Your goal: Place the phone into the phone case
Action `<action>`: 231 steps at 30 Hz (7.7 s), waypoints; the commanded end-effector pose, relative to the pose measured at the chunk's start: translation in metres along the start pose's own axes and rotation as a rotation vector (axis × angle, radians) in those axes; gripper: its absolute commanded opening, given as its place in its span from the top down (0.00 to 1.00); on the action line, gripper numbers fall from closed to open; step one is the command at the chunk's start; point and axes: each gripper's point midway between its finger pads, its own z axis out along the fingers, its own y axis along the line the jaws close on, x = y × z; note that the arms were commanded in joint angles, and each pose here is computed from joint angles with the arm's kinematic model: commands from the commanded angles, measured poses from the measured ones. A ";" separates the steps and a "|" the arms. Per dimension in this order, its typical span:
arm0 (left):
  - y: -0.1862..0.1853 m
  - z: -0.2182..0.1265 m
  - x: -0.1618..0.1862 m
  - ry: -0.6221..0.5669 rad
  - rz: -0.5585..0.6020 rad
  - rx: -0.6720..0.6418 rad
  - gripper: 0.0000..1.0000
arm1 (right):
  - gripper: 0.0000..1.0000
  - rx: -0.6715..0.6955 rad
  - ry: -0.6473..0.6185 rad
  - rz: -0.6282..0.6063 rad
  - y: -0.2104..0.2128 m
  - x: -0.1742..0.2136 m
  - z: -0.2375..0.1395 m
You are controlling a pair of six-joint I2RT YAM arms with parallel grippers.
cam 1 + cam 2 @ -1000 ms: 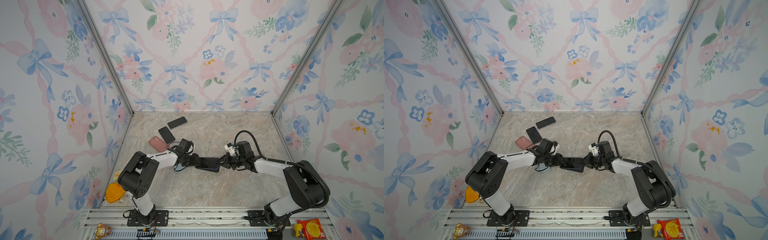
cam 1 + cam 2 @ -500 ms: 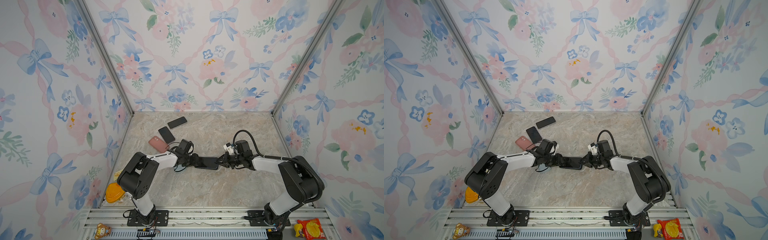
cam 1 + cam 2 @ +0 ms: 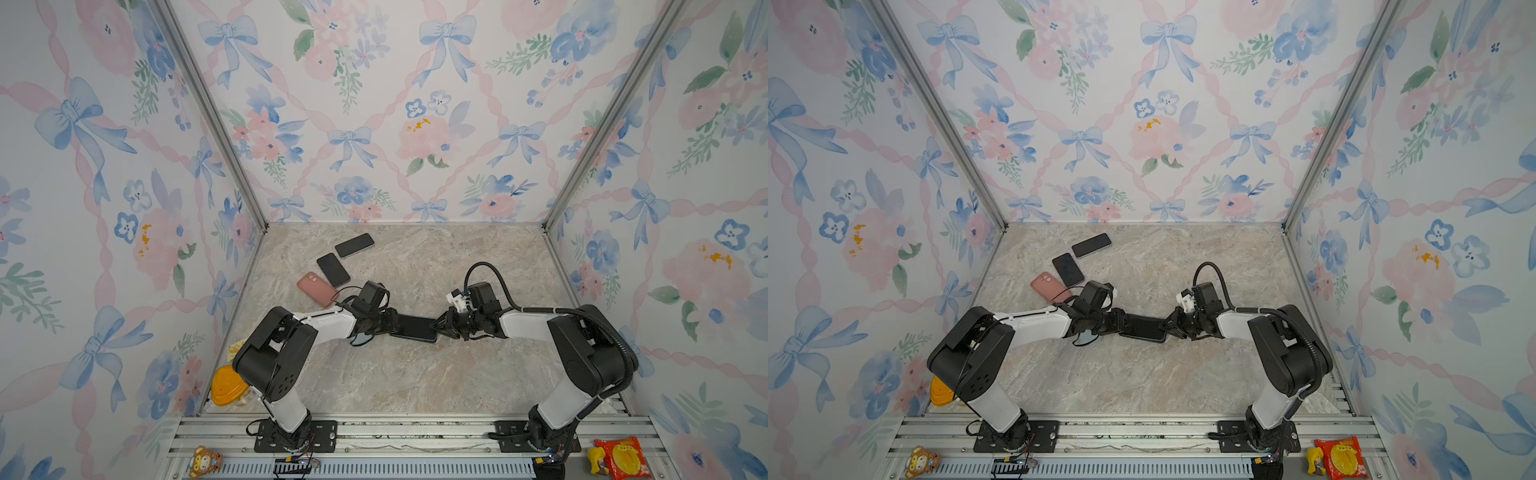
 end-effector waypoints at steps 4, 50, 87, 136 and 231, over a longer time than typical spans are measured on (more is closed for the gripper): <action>-0.033 0.002 0.027 0.088 0.024 0.136 0.52 | 0.79 0.140 0.048 0.022 -0.021 0.016 0.011; 0.008 -0.015 0.018 -0.008 0.047 -0.065 0.58 | 0.45 0.503 -0.073 -0.242 0.009 0.016 -0.036; 0.005 -0.004 0.018 0.027 0.047 -0.052 0.56 | 0.52 0.510 -0.108 -0.284 -0.007 0.033 -0.022; -0.012 0.006 0.029 0.066 0.068 0.017 0.68 | 0.66 0.465 -0.060 -0.283 -0.001 0.044 0.005; -0.026 0.006 0.062 0.123 0.035 0.008 0.43 | 0.46 0.389 0.092 -0.516 0.001 -0.005 0.018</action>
